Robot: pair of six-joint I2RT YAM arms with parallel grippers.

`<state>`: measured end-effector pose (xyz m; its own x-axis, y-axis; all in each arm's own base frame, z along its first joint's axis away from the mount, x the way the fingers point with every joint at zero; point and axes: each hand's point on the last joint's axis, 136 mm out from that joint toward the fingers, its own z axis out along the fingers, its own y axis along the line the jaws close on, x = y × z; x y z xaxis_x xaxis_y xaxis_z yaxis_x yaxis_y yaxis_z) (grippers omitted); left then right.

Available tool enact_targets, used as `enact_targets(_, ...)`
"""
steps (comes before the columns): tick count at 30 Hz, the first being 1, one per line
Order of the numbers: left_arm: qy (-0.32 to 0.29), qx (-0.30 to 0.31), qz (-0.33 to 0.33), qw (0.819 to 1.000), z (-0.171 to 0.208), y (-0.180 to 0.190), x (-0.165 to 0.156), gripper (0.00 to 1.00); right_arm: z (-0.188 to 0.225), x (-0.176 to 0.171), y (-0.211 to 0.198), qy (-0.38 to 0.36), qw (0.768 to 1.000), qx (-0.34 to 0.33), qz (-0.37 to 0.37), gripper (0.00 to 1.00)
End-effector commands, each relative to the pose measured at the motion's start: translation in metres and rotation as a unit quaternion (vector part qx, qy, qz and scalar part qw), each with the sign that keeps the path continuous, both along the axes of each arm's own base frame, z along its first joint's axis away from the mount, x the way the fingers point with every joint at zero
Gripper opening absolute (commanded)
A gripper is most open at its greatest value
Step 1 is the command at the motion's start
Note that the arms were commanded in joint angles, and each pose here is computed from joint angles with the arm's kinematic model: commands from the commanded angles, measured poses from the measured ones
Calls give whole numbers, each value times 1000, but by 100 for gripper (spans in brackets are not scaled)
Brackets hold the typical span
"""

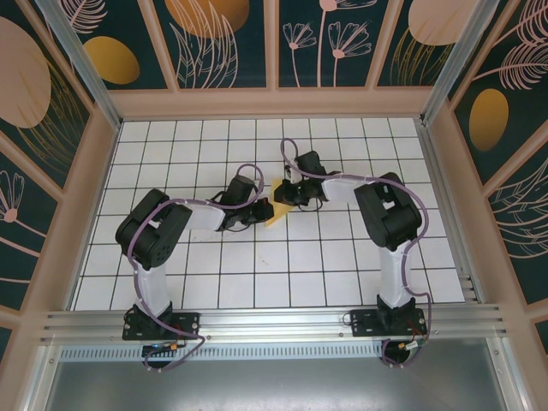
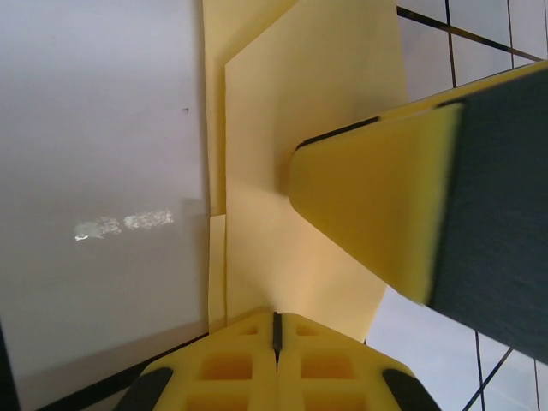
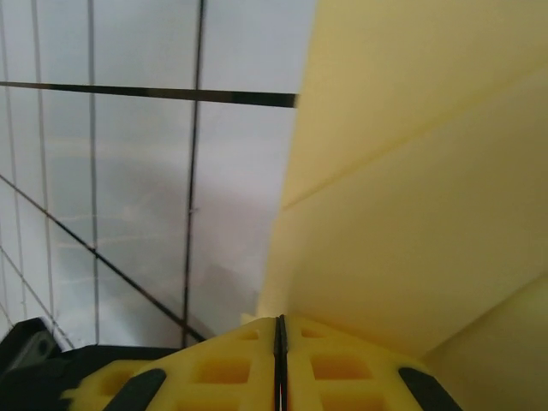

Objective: Fold a paper plane with a square sheet of paper (pick it up from the middle)
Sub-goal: Fourth fold the wing at the center of the table.

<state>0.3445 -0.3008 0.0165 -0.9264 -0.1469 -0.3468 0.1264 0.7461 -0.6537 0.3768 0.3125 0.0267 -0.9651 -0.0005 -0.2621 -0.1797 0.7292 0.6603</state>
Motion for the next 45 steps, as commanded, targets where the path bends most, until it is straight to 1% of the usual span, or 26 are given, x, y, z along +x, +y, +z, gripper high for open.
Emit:
enact_targets(1,46,46,11,998,-22,21,-21,5,-13,3,-4,18,1000,-4,-12,8)
enact_targets(4,36,29,10,999,-8,17,-18,7,-21,2,-10,24,999,-13,-19,8)
enact_targets(9,20,-10,5,1000,15,9,-17,15,-29,-4,-15,35,999,-19,-18,8)
enact_targets(11,17,-28,1,999,22,6,-18,16,-31,-7,-16,36,999,-20,-16,8)
enact_targets(13,24,-44,-3,999,23,4,-20,16,-33,-8,-17,38,999,-20,-15,8)
enact_targets(18,41,-59,-11,997,17,1,-26,16,-35,-9,-17,40,999,-21,-14,8)
enact_targets(23,42,-56,-10,997,16,1,-27,15,-38,-9,-17,41,999,-22,-14,8)
enact_targets(28,60,-35,-6,998,3,7,-33,16,-39,-9,-18,42,999,-26,-15,8)
enact_targets(34,66,1,9,998,-9,19,-33,15,-41,-9,-18,44,998,-29,-16,8)
enact_targets(40,76,2,7,997,-14,19,-36,14,-42,-8,-19,45,998,-32,-18,8)
enact_targets(43,76,12,11,997,-16,22,-35,14,-43,-9,-19,46,998,-32,-17,8)
enact_targets(45,66,9,10,998,-9,21,-33,14,-44,-9,-19,47,998,-32,-17,8)
